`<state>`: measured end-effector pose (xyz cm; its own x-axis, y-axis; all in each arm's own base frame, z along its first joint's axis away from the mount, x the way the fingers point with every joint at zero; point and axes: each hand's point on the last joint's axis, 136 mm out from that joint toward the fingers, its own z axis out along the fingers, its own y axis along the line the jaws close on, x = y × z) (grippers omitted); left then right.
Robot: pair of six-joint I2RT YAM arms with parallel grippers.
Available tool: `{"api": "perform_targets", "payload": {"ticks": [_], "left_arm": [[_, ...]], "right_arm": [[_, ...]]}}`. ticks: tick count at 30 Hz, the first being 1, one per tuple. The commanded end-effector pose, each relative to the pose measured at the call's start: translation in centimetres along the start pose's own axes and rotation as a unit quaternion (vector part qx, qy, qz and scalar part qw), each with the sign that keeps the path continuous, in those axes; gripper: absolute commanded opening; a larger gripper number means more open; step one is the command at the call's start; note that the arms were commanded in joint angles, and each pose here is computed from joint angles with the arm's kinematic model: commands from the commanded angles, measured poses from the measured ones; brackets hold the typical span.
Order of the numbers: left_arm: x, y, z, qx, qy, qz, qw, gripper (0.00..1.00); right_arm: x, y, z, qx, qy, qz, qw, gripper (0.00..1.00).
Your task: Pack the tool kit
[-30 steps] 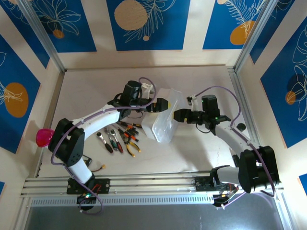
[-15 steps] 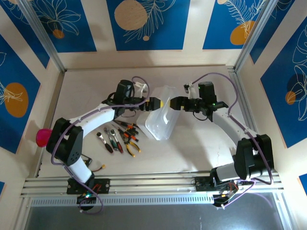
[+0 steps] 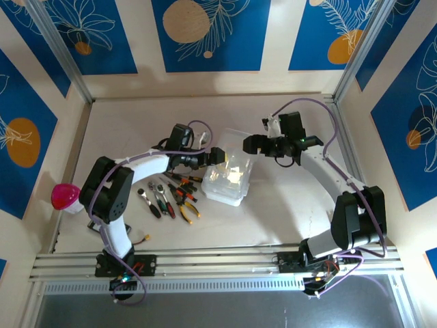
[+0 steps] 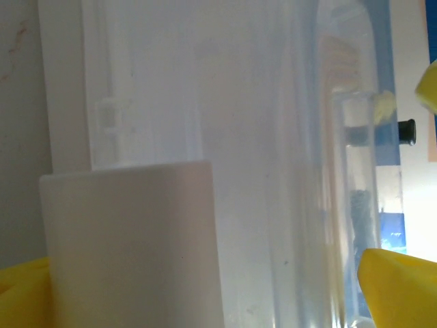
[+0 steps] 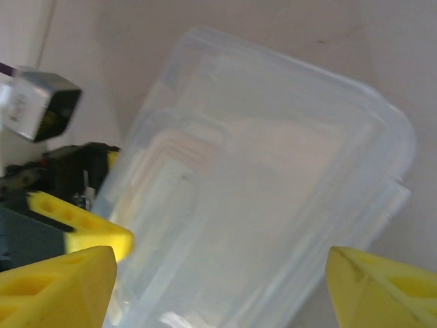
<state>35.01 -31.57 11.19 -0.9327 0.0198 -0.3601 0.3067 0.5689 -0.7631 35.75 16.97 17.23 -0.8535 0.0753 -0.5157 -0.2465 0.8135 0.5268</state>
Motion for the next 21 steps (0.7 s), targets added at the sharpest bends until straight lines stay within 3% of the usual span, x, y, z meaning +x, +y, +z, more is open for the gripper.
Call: {"api": "perform_targets", "payload": {"ticks": [1,4,16,21], "left_arm": [[-2.2,-3.0,-0.5,0.036,-0.031,0.024,0.999,1.0],[-2.2,-3.8,-0.7,0.037,-0.038,0.021,0.998,1.0],[-0.4,-4.0,-0.8,0.011,-0.068,-0.027,0.997,1.0],[0.1,-4.3,-0.4,0.015,-0.064,-0.03,0.997,1.0]], "right_arm": [[1.3,-1.7,-1.5,0.067,0.019,0.01,0.998,0.86],[2.3,-2.4,-1.6,0.099,0.035,0.018,0.994,0.99],[3.1,-0.3,0.7,0.044,0.037,0.067,0.996,0.99],[3.2,-0.3,1.9,0.053,0.055,0.069,0.995,0.99]]}}
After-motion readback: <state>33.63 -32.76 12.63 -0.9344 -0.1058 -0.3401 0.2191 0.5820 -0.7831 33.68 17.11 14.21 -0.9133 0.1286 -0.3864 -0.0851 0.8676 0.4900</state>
